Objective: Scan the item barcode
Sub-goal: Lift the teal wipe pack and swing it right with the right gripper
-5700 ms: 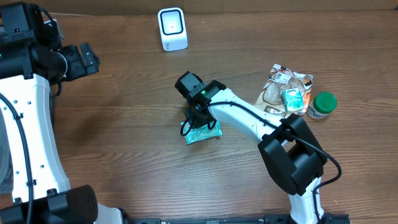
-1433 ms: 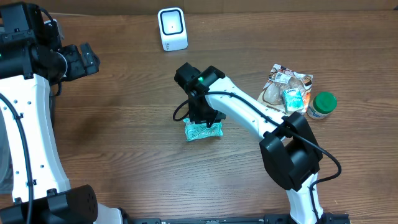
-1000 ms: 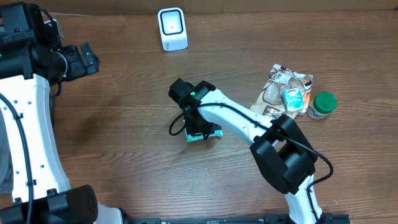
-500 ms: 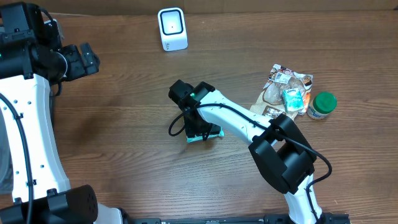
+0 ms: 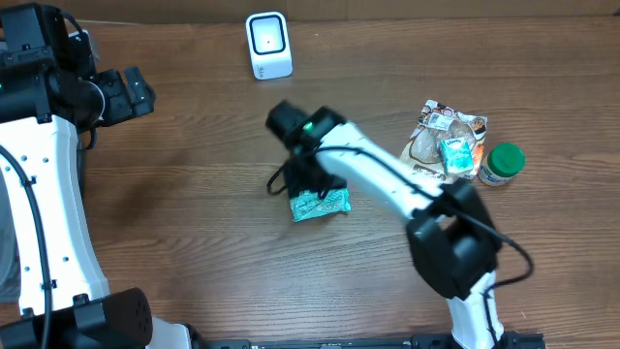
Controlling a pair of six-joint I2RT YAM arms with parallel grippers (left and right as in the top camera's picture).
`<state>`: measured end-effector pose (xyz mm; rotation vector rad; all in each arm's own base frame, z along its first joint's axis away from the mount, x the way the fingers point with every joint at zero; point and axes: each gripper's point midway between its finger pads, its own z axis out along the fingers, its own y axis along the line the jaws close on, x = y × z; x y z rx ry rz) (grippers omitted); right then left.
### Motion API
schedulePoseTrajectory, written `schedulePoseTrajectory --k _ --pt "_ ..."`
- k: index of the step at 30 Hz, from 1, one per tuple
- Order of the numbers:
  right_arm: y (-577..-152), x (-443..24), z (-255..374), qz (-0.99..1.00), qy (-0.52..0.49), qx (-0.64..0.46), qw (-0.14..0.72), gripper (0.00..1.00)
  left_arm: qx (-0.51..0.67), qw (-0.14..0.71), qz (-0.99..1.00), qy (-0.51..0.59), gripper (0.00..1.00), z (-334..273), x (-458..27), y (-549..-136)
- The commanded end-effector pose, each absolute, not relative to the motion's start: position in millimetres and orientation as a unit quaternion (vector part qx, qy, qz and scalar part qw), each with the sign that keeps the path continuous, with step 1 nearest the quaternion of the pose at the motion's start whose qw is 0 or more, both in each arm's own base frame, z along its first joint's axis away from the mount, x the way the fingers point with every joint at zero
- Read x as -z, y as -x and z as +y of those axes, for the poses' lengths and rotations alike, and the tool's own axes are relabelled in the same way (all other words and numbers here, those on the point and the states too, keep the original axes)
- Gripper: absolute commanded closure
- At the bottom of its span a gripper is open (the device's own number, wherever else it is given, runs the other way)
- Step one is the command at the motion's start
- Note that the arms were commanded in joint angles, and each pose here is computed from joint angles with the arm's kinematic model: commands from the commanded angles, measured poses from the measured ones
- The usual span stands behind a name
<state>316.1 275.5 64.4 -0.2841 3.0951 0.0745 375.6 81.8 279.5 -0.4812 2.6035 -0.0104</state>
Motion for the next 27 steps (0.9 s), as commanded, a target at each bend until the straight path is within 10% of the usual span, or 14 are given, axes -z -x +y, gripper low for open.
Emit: schedulePoseTrajectory --k 1,27 --pt "-347 -129 245 0.991 0.084 -0.082 0.070 0.38 -0.001 0.258 0.952 0.166 0.00 83 -289 -376" --pt "-307 -23 223 0.937 0.062 -0.338 -0.069 0.49 -0.001 0.258 0.952 0.166 0.00 83 -289 -376"
